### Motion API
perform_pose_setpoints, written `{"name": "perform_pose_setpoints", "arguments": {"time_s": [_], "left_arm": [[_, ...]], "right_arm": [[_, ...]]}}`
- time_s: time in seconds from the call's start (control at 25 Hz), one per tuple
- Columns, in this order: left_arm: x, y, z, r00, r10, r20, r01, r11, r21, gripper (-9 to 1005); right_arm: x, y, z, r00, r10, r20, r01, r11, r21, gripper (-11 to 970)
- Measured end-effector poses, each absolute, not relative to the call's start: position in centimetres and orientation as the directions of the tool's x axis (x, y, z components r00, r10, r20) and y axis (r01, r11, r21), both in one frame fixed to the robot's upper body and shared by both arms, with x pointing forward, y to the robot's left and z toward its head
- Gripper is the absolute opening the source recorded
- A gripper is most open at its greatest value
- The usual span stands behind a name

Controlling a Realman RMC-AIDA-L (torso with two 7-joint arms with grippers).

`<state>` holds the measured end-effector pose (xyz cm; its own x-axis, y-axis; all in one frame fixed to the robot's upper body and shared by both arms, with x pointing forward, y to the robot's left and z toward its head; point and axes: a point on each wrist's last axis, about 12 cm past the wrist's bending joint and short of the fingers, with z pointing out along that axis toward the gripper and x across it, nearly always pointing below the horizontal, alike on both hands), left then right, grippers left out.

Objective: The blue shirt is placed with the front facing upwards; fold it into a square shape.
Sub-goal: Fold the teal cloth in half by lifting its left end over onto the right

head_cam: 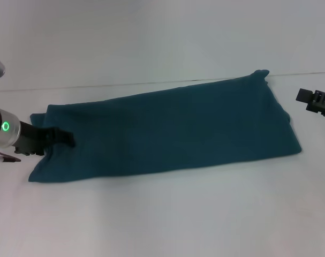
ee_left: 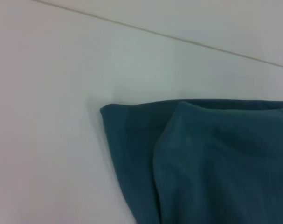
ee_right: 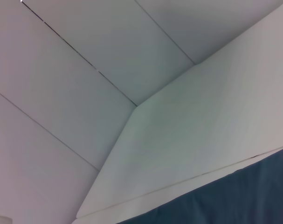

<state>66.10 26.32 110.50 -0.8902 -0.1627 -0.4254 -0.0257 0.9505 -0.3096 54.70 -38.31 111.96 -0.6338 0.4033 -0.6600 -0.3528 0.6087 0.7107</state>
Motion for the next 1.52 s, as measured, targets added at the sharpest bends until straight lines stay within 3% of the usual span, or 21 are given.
{"name": "perform_pose_setpoints", "arguments": {"time_s": [0.68, 1.16, 1.52], "left_arm": [[65.9, 25.1, 111.0, -0.909, -0.213, -0.358, -0.04, 0.9, -0.434, 859], [66.3, 25.5, 111.6, -0.888, -0.273, -0.369, -0.066, 0.872, -0.486, 860], [66.2, 27.1, 111.1, -0.865, -0.26, -0.428, -0.074, 0.912, -0.404, 859]], "right_arm": [[54.6, -38.4, 111.9, -0.633, 0.404, -0.66, -0.35, 0.611, 0.71, 915], [54.6, -38.4, 111.8, -0.635, 0.406, -0.657, -0.347, 0.61, 0.713, 915], [54.7, -38.3, 111.8, -0.636, 0.406, -0.656, -0.348, 0.608, 0.713, 915]]}}
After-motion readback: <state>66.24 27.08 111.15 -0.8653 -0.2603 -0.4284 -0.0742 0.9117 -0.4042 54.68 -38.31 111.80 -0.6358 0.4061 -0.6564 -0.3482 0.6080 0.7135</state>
